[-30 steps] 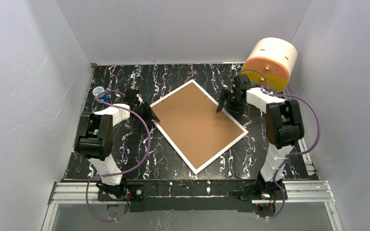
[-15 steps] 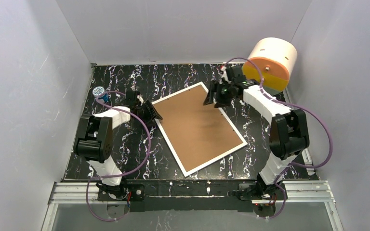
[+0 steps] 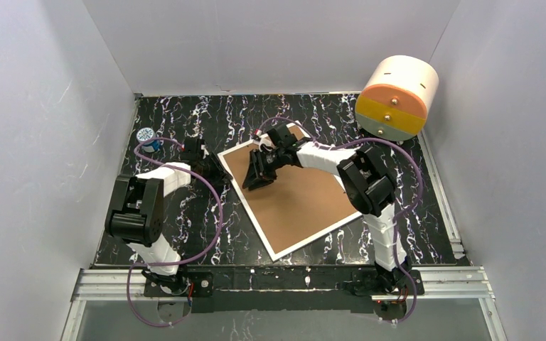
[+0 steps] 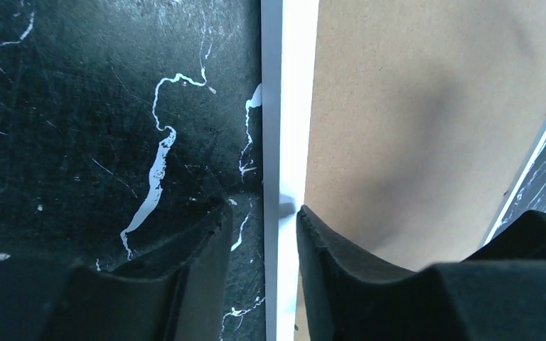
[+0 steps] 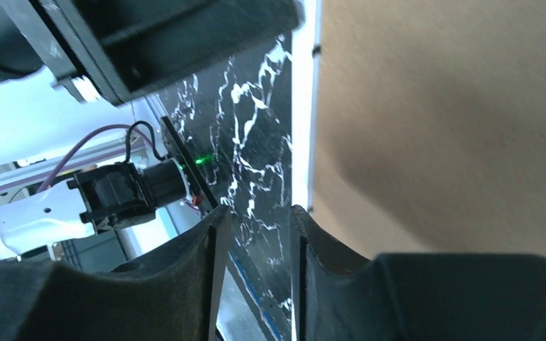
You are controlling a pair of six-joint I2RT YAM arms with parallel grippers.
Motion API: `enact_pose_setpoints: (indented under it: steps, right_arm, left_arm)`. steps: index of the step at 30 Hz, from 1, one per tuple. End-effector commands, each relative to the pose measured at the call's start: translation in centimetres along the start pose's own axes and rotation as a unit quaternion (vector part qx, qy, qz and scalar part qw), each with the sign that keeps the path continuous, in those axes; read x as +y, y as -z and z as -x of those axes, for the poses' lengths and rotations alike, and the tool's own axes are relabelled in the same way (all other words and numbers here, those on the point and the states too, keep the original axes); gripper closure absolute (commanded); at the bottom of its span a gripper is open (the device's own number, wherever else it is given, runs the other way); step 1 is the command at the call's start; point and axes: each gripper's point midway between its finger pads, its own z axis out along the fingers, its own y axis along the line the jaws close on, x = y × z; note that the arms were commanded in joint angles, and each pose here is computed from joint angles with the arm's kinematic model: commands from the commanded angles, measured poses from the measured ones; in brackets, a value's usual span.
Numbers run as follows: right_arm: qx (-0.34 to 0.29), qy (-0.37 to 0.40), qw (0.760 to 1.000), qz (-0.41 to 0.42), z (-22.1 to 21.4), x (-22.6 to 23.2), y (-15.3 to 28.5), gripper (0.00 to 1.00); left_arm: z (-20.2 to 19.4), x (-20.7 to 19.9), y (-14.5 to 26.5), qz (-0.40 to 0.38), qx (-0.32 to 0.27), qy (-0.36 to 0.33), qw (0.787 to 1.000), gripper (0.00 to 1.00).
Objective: Put the photo into the frame
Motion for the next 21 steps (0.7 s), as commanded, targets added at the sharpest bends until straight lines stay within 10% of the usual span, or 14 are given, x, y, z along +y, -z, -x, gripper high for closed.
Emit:
enact_pose_setpoints:
  steps: [1, 8, 21]
  right_arm:
    - [-0.018, 0.022, 0.998, 0.059, 2.3, 3.9, -1.0, 0.59]
    - [-0.013, 0.004, 0.998, 0.063, 3.4, 2.8, -3.0, 0.79]
    - [-0.022, -0.01, 0.998, 0.051, 5.4, 0.9, -5.4, 0.81]
  left_arm:
    - [-1.0, 2.0, -0.5, 0.031, 0.006, 0.004, 0.999, 0.66]
    - [-2.7, 4.5, -0.8, 0.066, 0.02, 0.01, 0.998, 0.78]
    - [-5.6, 6.7, -1.1, 0.076, 0.049, 0.021, 0.996, 0.82]
